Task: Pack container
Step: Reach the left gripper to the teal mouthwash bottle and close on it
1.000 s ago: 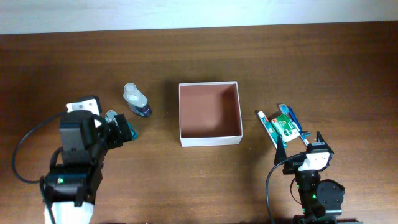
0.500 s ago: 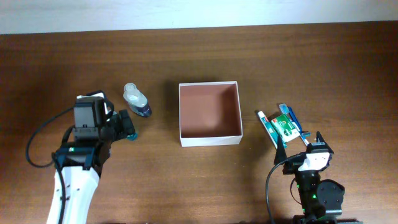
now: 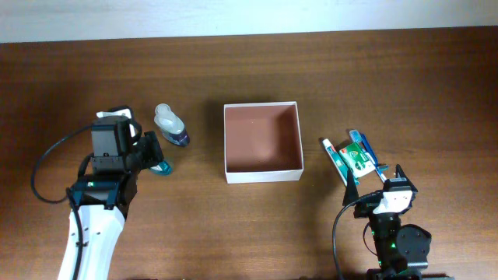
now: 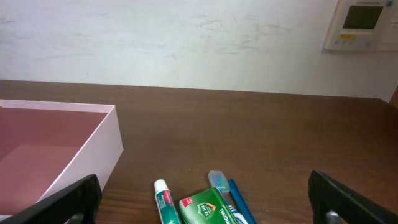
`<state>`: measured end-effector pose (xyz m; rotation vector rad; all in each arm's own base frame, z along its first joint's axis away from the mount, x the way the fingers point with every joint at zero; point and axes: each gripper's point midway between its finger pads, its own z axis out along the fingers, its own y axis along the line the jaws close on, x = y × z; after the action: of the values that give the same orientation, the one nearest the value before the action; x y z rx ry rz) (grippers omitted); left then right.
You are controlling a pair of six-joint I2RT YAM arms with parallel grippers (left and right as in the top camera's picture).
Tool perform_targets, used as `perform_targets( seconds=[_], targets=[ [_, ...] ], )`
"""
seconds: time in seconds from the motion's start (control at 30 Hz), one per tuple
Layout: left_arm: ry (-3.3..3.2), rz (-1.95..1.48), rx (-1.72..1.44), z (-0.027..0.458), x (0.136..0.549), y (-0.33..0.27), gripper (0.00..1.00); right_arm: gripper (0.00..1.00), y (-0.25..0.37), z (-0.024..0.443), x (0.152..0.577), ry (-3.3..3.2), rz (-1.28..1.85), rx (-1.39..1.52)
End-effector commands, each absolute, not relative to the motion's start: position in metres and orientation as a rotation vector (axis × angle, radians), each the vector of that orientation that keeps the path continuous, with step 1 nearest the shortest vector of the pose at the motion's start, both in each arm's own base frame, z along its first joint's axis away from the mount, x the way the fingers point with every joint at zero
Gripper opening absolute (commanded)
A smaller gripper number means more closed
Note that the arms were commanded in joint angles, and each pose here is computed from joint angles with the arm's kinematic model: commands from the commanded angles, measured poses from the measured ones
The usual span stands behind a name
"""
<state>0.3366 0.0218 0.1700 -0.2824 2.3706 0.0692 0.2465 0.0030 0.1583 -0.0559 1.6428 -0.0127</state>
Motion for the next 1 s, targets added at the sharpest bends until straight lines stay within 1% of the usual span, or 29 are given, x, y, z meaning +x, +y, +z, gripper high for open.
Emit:
perform_targets(
  seconds=[0.0, 0.1, 0.2, 0.67, 0.7, 0.77, 0.8, 0.97],
  targets=[
    [2.376, 0.13, -0.189, 0.171, 0.34, 0.026, 0.75, 0.99, 0.007, 0.157, 0.246, 1.642, 0.002, -0.069],
    [2.386, 0.166, -0.098, 0.169, 0.343, 0.026, 0.7, 0.99, 0.007, 0.157, 0.246, 1.642, 0.002, -0.069],
    [2.395, 0.181, -0.045, 0.165, 0.346, 0.025, 0.68, 0.99, 0.007, 0.157, 0.246, 1.642, 0.002, -0.069],
    [2.411, 0.128, -0.013, 0.157, 0.351, 0.017, 0.66, 0.99, 0.007, 0.157, 0.246, 1.642, 0.002, -0.069],
    [2.411, 0.127, -0.014, 0.157, 0.351, 0.017, 0.64, 0.99, 0.007, 0.157, 0.246, 1.642, 0.002, -0.069],
    [2.412, 0.127, -0.014, 0.157, 0.351, 0.017, 0.59, 0.99, 0.007, 0.157, 0.246, 1.642, 0.002, -0.069],
    [2.414, 0.126, -0.014, 0.156, 0.351, 0.017, 0.58, 0.99, 0.007, 0.157, 0.246, 1.642, 0.002, -0.069],
    [2.438, 0.12, -0.031, 0.148, 0.352, 0.017, 0.58, 0.98, 0.007, 0.157, 0.246, 1.642, 0.002, -0.069]
  ],
)
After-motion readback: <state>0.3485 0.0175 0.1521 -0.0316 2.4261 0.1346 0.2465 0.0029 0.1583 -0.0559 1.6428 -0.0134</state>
